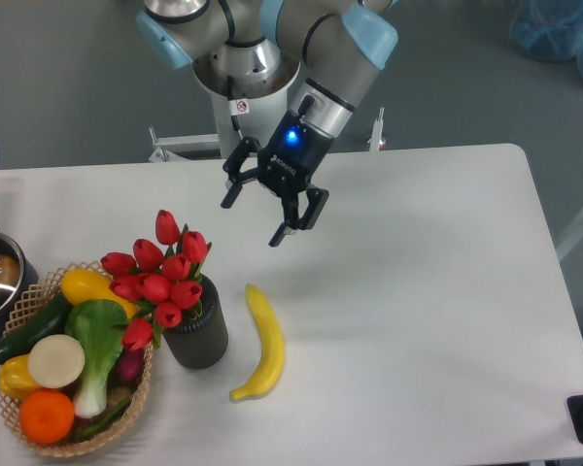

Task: Pick up the flowers from the vase
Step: 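Lower the open gripper onto the tulip stems above the vase rim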

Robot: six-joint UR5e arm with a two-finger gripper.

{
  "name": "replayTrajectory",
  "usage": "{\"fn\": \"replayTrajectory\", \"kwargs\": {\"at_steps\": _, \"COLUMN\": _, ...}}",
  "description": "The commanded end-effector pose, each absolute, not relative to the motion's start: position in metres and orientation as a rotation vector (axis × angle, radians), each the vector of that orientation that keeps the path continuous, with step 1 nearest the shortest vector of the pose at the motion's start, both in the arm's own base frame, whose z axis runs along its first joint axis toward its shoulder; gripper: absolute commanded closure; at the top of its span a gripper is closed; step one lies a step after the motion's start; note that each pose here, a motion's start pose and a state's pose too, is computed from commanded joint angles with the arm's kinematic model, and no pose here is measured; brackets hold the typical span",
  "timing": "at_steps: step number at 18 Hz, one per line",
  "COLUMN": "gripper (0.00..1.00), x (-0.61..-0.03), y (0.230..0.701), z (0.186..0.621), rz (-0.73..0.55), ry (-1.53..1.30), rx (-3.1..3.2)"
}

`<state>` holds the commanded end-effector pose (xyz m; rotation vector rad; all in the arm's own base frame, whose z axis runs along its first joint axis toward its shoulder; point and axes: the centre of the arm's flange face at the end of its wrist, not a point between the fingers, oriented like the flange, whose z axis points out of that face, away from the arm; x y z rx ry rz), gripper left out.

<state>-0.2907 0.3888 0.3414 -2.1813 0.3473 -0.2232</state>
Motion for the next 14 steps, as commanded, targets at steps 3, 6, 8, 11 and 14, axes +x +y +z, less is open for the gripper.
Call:
{"fn": "replayTrajectory", "kwargs": {"at_steps": 3, "gripper": 0.0, "x": -0.295, "y": 0.395, "z": 0.335, "rz": -0.242, "ry": 0.354, "rx": -2.174}}
{"fn": "replayTrajectory", "kwargs": {"at_steps": 6, "gripper": 0.0, "x": -0.296, "y": 0.41, "z": 0.335, "rz": -0.255, "ry": 0.388, "rx": -2.168}}
{"fn": "replayTrajectory", "kwargs": {"at_steps": 8, "gripper": 0.0, "x": -0.298, "y": 0.419, "z": 0.335, "rz": -0.263, "ry": 0.404, "rx": -2.165}}
{"fn": "replayTrajectory", "kwargs": {"at_steps": 11, "gripper": 0.0, "x": -0.3, "y": 0.428, "z": 0.337, "rz": -0.268, "ry": 0.423, "rx": -2.159}}
{"fn": "replayTrajectory", "kwargs": {"at_steps": 14, "gripper": 0.0, "x": -0.303, "y": 0.435, "z": 0.335, "rz": -0.275, "ry": 0.429, "rx": -2.157}}
